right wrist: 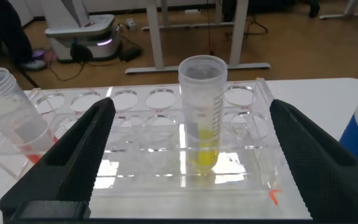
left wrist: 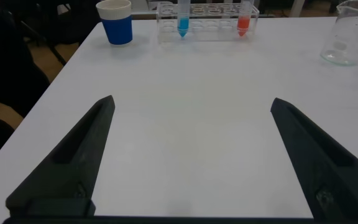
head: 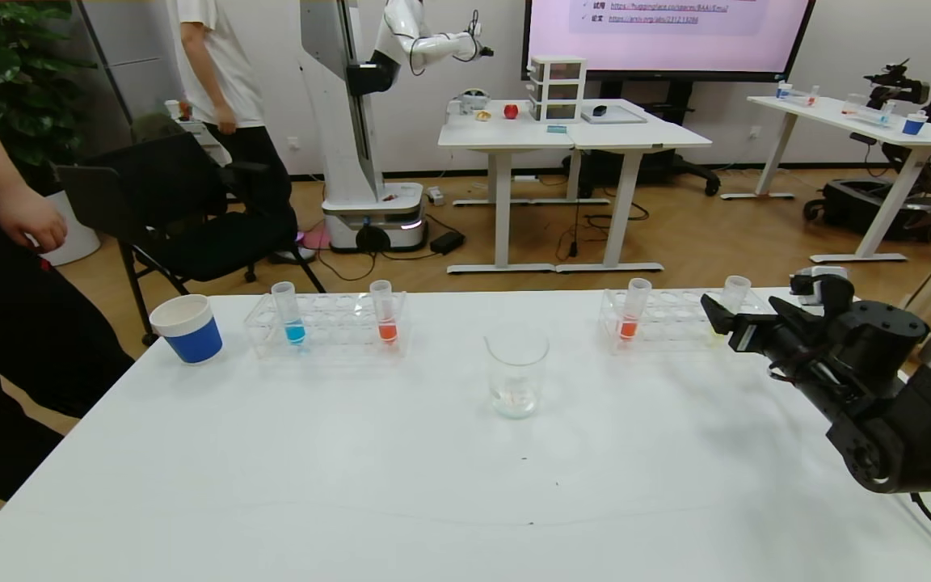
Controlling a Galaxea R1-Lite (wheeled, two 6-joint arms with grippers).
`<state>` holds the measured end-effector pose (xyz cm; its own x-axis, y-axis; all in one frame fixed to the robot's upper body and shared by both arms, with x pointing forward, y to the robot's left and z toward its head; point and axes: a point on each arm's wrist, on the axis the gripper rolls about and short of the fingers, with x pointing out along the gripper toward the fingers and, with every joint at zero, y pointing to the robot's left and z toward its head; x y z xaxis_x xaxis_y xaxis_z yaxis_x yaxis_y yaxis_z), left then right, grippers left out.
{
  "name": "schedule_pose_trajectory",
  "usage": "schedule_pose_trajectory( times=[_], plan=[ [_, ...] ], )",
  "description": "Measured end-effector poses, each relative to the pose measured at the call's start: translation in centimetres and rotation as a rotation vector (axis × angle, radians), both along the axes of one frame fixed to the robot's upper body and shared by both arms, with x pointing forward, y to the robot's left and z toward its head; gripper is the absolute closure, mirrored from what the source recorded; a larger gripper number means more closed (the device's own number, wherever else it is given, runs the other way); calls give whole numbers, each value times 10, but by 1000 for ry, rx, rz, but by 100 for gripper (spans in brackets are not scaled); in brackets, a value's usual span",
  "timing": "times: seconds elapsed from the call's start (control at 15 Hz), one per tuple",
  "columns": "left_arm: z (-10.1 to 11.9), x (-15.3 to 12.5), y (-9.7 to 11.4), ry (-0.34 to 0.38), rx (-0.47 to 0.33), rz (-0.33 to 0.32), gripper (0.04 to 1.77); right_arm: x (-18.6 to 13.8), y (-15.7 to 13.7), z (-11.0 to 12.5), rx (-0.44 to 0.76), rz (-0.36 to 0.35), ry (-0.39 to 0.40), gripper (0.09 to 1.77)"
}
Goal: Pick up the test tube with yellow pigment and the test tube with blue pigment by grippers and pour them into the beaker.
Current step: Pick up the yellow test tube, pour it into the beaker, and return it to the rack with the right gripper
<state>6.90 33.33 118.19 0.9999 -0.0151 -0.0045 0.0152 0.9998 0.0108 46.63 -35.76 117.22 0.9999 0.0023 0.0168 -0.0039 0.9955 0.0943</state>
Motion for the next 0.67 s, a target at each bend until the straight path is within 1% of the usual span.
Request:
schedule_pose_trajectory(
  times=[0.13,0.33,0.47,0.67],
  plan=[
    [0,0,0,0,0,-1,6,18,-2,-2,-6,1,-2,12],
    [0,0,0,0,0,0,6,41,-5,-4,-47,4,-13,12],
    [0,0,0,0,0,0,6,51,-9,-5,-78,9,-22,12],
    [0,0,0,0,0,0,6,55,-12,-7,-81,4,-27,12]
  ],
)
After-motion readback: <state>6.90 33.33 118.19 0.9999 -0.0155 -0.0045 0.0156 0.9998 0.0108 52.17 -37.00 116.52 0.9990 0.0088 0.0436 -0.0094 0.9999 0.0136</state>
